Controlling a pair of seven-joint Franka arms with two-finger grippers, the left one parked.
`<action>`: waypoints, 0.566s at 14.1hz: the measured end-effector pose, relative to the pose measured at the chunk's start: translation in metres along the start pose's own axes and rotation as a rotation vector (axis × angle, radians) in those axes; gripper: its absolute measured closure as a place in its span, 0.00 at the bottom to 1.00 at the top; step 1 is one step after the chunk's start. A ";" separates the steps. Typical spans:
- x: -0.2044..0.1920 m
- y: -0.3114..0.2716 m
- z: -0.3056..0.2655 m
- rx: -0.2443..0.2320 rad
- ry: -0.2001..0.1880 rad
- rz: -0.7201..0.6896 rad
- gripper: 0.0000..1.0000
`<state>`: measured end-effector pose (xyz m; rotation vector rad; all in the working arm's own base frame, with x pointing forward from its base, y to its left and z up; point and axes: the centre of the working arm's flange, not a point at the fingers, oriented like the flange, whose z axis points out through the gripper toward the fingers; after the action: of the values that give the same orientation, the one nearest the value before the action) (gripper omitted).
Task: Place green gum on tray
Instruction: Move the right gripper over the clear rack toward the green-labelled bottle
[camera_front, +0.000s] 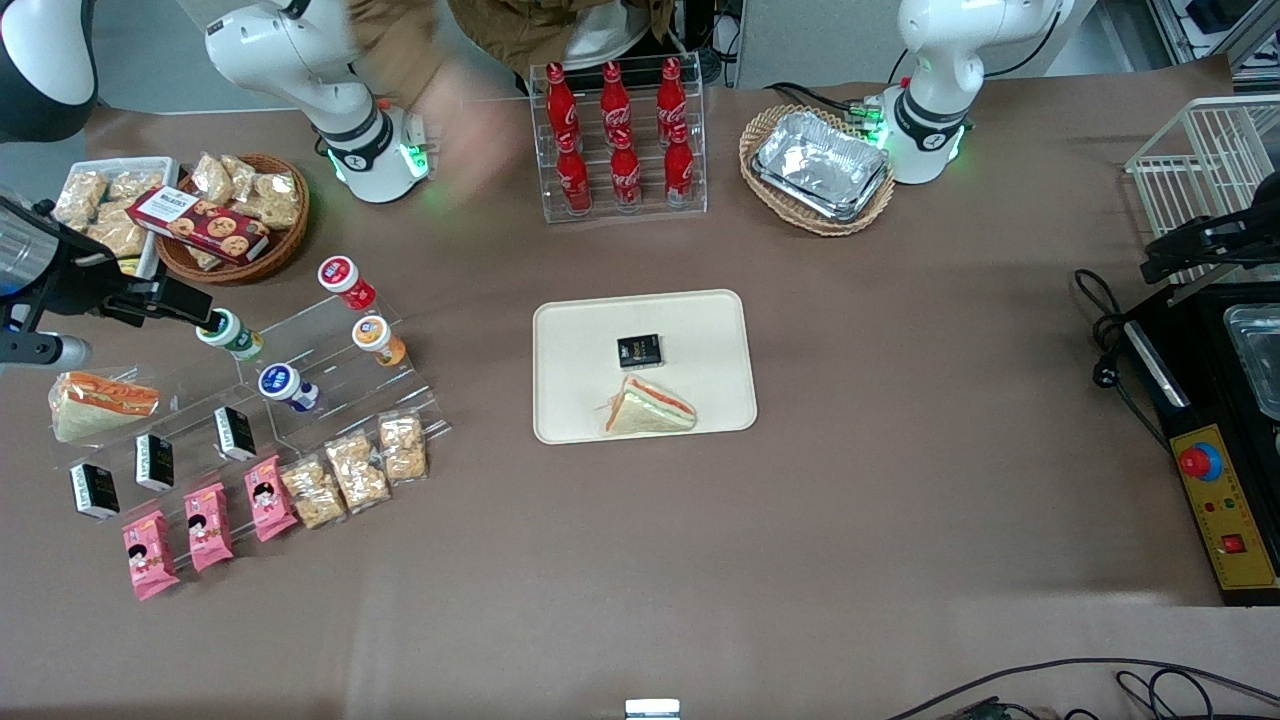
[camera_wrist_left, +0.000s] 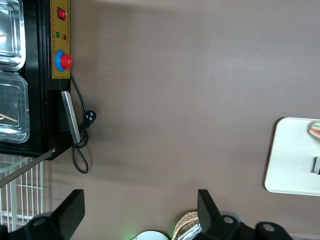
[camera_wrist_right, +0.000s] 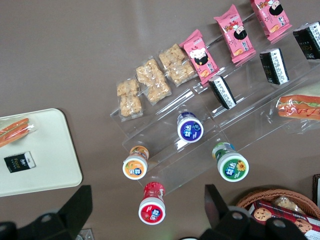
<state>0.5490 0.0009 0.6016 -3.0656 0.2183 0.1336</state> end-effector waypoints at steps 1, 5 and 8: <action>0.000 0.000 0.000 0.000 0.000 0.000 0.00; 0.000 0.001 0.000 0.000 0.001 0.002 0.00; 0.000 0.002 -0.001 0.000 0.001 0.003 0.00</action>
<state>0.5490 -0.0009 0.6024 -3.0652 0.2230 0.1317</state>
